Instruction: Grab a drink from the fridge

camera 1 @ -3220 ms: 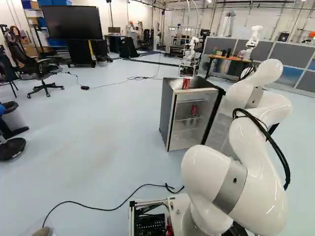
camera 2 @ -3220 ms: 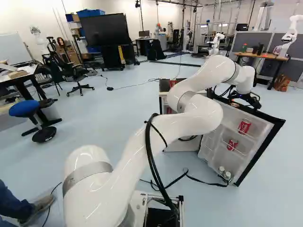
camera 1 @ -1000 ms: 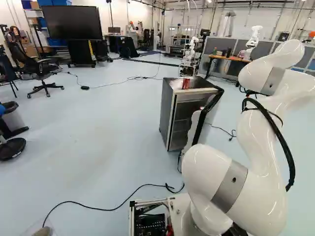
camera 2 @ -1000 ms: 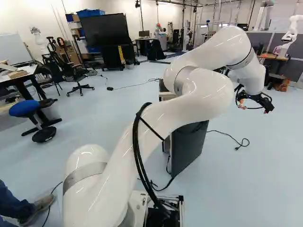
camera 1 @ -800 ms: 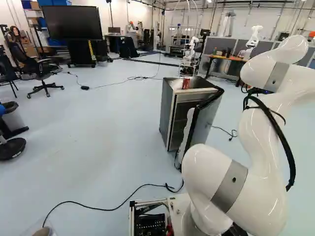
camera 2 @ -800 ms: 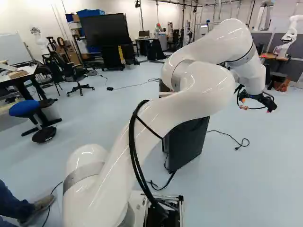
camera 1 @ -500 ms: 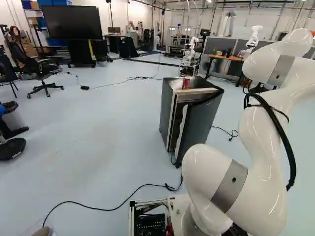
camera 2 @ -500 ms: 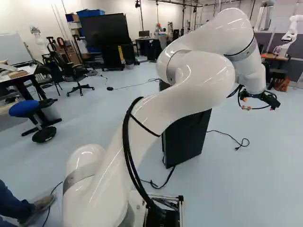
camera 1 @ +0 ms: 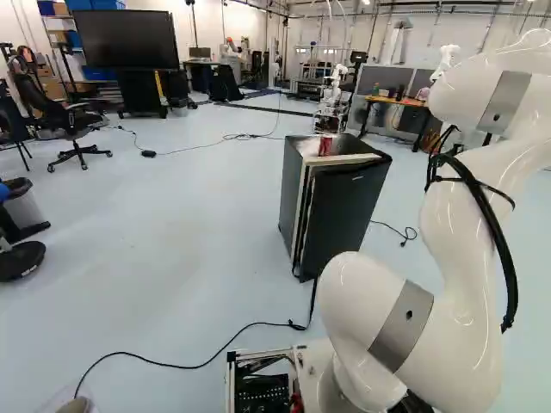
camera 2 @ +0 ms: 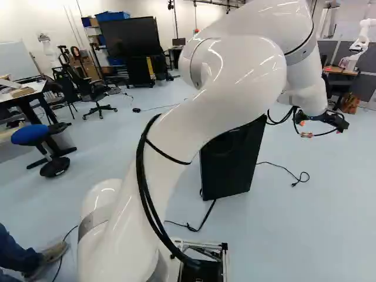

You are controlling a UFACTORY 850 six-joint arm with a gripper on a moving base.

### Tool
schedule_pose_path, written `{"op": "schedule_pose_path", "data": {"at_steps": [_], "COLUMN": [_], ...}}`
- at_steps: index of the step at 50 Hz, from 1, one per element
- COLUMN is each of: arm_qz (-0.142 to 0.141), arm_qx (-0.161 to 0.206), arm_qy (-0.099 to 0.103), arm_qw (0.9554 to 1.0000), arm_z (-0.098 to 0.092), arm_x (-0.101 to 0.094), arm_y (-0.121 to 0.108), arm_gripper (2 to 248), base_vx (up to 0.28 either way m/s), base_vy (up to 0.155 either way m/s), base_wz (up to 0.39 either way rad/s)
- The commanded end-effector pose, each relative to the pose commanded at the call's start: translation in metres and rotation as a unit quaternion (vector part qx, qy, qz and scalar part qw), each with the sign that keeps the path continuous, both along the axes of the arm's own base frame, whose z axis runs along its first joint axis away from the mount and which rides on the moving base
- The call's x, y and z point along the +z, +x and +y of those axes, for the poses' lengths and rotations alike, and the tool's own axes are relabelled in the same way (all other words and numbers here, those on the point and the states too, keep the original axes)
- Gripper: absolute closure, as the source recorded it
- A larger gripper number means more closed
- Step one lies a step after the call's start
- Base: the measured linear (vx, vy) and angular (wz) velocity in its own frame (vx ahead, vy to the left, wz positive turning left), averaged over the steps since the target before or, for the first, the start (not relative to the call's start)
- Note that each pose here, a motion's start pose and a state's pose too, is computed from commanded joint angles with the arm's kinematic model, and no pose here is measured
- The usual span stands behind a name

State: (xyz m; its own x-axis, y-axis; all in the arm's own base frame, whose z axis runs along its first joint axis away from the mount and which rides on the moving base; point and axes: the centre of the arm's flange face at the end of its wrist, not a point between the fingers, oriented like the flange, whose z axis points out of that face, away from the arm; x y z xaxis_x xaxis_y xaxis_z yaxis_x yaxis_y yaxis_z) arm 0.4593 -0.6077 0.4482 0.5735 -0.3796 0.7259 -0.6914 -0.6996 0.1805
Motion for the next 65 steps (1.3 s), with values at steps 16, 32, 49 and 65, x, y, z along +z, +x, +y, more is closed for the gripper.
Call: {"op": "schedule_pose_path", "data": {"at_steps": [16, 32, 49, 65], "arm_qz": [0.01, 0.009, 0.003, -0.004], "arm_qx": [0.017, 0.036, 0.05, 0.061], "arm_qy": [-0.008, -0.021, -0.023, -0.022], "arm_qw": [0.9998, 0.9991, 0.9985, 0.9979], "arm_z": [0.025, 0.052, 0.078, 0.102], "arm_x": [0.007, 0.015, 0.008, -0.004], "arm_y": [-0.016, -0.028, -0.039, -0.048], "arm_gripper": [3, 3, 3, 3], "base_vx": [0.0, 0.0, 0.0, 0.0], "base_vy": [0.0, 0.0, 0.0, 0.0], "base_wz": [0.0, 0.0, 0.0, 0.0]}}
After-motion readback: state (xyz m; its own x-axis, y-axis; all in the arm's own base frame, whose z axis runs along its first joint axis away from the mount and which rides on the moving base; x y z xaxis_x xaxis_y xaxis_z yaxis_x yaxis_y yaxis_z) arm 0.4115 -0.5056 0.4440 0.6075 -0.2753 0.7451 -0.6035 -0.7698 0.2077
